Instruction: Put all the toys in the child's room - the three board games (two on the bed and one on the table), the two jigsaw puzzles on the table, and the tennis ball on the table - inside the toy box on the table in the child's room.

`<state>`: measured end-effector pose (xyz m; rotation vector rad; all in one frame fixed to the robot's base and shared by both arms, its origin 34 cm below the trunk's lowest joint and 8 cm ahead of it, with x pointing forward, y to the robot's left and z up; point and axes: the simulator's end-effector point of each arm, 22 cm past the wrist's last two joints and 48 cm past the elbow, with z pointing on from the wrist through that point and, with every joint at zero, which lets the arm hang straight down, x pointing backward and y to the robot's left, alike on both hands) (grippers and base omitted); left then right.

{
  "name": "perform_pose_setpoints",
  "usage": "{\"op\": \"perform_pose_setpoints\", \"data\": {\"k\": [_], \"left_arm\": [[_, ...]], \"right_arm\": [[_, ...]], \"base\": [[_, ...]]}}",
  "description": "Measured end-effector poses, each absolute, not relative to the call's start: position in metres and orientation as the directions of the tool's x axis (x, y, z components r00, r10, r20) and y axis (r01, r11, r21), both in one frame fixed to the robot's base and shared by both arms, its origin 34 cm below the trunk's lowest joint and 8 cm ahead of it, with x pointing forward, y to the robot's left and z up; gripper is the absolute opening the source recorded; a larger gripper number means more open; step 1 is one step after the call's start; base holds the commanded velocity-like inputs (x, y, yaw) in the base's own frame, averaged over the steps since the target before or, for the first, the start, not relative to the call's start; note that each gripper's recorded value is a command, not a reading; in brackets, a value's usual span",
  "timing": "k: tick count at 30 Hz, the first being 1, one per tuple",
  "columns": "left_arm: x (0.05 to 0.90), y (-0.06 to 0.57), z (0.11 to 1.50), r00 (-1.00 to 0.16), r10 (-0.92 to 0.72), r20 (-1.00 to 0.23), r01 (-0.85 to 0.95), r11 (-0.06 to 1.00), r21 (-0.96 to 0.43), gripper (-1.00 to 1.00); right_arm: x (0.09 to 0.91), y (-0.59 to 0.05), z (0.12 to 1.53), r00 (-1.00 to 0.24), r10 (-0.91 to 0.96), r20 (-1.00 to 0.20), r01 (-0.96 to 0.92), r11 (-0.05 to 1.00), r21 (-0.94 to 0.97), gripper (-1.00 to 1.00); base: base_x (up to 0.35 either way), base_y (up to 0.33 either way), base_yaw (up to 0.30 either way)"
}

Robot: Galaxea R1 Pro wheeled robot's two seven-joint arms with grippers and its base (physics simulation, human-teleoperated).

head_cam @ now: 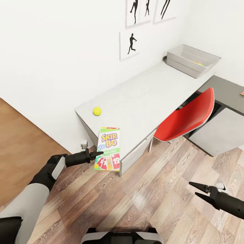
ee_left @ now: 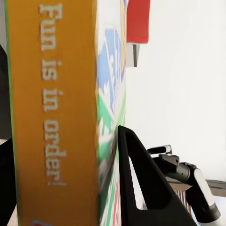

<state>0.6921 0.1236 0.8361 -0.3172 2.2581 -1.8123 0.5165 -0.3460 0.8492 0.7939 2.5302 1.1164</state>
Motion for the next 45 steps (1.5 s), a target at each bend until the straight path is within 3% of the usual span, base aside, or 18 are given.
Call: {"op": "perform_pose_setpoints", "data": {"k": [21,45], "left_arm": [[0.696,0.124,0.855,-0.951,-0.304,-0.049,-0.015,0.206,-0.978,-1.00],[0.700,0.162,0.894,-0.949,-0.308,-0.068,0.014,0.174,-0.985,-1.00]], "right_arm": [[0.526,-0.355,0.866,-0.804,0.590,-0.067,0.349,0.561,0.750,1.00],[0.534,-0.352,0.886,-0.806,0.581,-0.115,0.303,0.572,0.762,1.00]], "base": [[0.000,0.000,-0.060],[0.000,0.000,0.038]]}}
